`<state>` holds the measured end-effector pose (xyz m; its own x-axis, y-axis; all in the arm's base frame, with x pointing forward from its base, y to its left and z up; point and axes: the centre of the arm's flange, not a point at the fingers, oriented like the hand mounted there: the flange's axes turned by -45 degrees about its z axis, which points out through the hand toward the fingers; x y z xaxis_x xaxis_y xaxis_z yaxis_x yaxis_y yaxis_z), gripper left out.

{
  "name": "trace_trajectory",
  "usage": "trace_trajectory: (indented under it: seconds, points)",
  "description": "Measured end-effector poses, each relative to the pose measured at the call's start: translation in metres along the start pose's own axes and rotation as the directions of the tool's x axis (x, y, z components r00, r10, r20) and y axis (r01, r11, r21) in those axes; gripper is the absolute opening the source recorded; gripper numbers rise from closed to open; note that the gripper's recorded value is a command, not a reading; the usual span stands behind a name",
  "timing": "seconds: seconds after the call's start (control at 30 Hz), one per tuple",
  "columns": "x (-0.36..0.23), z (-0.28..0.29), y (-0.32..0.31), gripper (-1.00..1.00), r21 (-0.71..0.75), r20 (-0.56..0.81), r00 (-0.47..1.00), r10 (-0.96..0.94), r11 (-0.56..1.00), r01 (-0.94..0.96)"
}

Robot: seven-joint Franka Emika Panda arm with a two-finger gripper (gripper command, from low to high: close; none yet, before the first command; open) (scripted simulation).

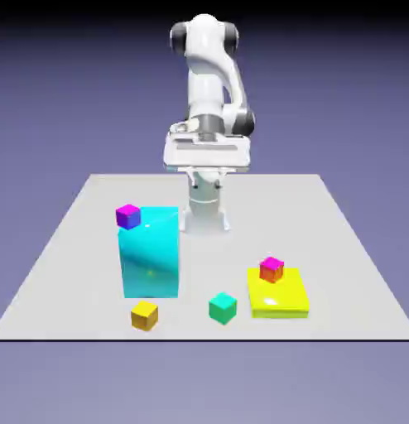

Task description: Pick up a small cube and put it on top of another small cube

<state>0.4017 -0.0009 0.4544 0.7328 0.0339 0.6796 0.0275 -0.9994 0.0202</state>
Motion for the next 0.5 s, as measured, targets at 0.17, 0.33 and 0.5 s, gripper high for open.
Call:
trace_trajectory:
  seconds: [0.17,0.33,0.5]
  points:
    - [0.02,0.049,0.027,0.0,-0.017,0.202,0.976,0.08,0.997,-0.078]
    - [0.03,0.099,0.056,0.0,-0.046,0.392,0.906,0.158,0.987,-0.152]
    - [0.028,0.15,0.089,0.0,-0.09,0.561,0.794,0.233,0.971,-0.221]
